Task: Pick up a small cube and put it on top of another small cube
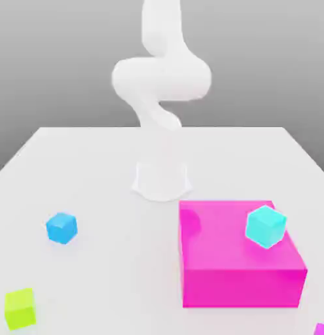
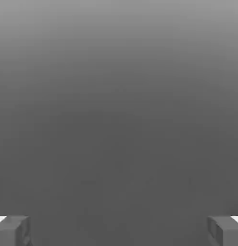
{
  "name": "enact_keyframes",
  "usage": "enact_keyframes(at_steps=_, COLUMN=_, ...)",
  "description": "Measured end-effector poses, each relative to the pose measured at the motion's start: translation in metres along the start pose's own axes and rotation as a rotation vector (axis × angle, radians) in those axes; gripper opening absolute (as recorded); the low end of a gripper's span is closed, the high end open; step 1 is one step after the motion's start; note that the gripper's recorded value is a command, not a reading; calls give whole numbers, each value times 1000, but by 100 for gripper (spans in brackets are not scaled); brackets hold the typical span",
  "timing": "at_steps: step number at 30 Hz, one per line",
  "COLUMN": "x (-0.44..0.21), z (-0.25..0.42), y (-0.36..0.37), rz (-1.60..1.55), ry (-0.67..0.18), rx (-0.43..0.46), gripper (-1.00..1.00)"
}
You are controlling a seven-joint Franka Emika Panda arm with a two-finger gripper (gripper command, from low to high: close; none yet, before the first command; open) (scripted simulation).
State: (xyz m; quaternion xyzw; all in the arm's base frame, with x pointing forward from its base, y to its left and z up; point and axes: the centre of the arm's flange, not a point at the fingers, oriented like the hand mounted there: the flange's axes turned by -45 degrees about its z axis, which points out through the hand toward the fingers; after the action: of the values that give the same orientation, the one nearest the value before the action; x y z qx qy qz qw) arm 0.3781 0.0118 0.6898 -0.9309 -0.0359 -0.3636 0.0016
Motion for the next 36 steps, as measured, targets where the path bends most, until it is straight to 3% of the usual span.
enact_keyframes(at_steps=9, x=11, z=141, y=-56, rz=-299, ry=-190, rx=117, gripper=0)
enact_keyframes(at_steps=17, x=-19, z=264, y=-126, rz=-575, ry=-342, rx=230, gripper=0)
enact_keyframes(at_steps=32, x=-176, z=463, y=-253, rz=-1096, ry=-608, rx=446, gripper=0)
enact_keyframes(at_steps=36, x=-225, z=510, y=-265, rz=-1146, ry=-633, rx=469, gripper=0)
